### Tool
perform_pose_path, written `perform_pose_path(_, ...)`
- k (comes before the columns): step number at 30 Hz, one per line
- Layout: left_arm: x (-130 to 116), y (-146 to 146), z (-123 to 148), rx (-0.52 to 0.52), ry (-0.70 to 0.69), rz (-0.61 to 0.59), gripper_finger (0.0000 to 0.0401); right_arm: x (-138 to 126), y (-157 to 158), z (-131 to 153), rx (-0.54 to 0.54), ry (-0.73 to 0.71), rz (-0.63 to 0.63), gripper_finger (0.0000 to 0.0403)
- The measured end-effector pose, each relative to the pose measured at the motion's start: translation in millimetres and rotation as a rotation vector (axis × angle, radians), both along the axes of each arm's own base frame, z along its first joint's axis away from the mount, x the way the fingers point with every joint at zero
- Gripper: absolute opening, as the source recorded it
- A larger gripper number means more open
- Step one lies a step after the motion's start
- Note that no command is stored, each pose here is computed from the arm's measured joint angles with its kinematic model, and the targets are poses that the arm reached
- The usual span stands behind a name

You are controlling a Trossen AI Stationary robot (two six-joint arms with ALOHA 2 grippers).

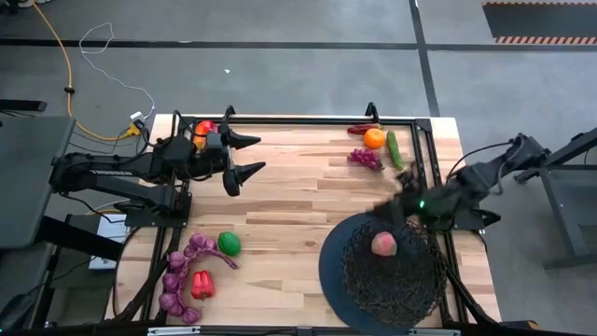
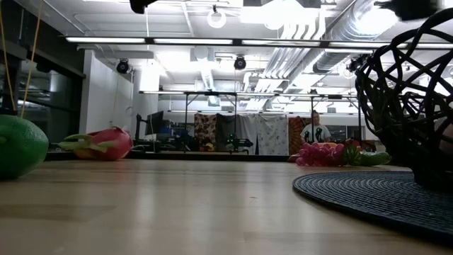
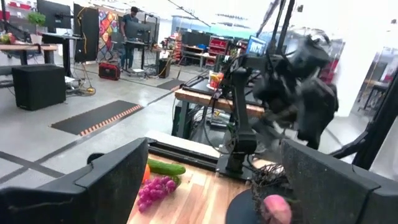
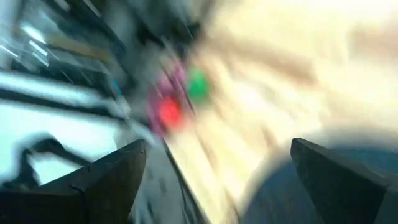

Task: Build produce basket
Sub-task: Put the green cucumber into the basket

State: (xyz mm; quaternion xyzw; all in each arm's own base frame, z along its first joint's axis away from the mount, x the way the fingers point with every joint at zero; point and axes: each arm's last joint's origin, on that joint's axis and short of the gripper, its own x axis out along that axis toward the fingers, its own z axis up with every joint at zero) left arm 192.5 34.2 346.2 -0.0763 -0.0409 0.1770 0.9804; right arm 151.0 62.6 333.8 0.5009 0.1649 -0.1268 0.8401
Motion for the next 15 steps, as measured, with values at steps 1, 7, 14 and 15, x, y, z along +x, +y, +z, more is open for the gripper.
perform_pose_path(1, -1, 0, 1, -0.013, -0.012, -0.001, 0.0355, -1, -6, 7, -0.047, -0.058, -0.026, 0.0387)
perform_pose_path(7, -11, -2, 8, -0.07, -0.075, -0.006, 0.0355, 7, -32, 23, -0.329, -0.164, -0.027, 0.0387)
perform_pose_path(14, -20, -3, 13, -0.145, -0.139, -0.022, 0.0355, 40, -55, 33, -0.75, -0.25, 0.041, 0.0387)
perform_pose_path(15, -20, -3, 14, -0.148, -0.143, -0.025, 0.0355, 44, -59, 33, -0.808, -0.244, 0.041, 0.0387)
